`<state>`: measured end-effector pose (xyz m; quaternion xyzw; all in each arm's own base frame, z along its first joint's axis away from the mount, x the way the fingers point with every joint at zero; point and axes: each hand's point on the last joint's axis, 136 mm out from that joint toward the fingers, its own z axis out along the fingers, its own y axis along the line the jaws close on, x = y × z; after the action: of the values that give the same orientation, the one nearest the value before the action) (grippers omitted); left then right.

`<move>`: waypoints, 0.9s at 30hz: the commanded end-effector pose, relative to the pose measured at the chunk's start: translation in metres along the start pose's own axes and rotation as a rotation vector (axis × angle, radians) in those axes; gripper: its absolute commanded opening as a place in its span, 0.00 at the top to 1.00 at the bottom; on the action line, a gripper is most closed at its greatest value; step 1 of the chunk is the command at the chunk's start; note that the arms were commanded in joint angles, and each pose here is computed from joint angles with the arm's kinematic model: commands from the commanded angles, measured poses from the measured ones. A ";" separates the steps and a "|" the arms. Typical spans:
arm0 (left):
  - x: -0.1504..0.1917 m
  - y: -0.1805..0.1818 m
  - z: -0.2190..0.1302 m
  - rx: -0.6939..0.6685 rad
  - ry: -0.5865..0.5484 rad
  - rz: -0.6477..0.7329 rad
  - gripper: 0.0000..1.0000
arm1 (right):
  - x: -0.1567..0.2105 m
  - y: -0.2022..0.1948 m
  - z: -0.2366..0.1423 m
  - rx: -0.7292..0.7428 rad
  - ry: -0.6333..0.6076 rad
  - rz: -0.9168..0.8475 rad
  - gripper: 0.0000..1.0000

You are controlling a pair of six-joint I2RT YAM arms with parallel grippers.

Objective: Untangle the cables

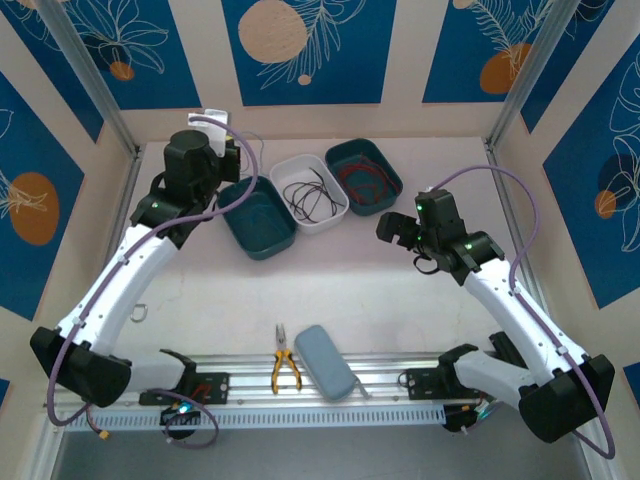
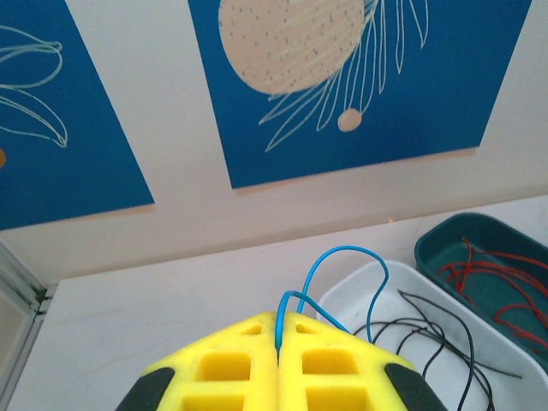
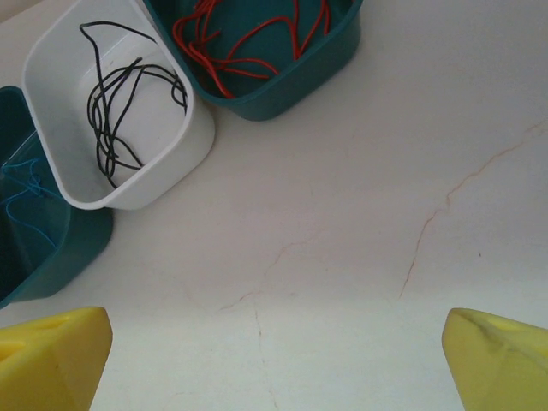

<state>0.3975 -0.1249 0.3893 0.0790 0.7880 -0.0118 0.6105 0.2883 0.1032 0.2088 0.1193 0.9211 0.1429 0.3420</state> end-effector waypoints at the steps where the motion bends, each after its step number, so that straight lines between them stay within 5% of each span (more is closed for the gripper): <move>1: 0.009 0.002 -0.001 0.002 0.048 -0.025 1.00 | -0.001 -0.008 -0.001 0.023 -0.015 0.033 0.01; 14: 0.086 -0.009 0.012 0.027 0.283 -0.074 1.00 | -0.001 -0.008 0.002 0.012 -0.021 0.068 0.01; 27: 0.168 -0.003 0.069 0.014 0.498 -0.150 1.00 | 0.006 -0.010 0.008 0.016 0.008 0.081 0.01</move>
<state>0.4143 -0.1195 0.2214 0.0411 0.9120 -0.0262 0.4073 0.2891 0.0989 0.2021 0.1480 0.9180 0.1478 0.3369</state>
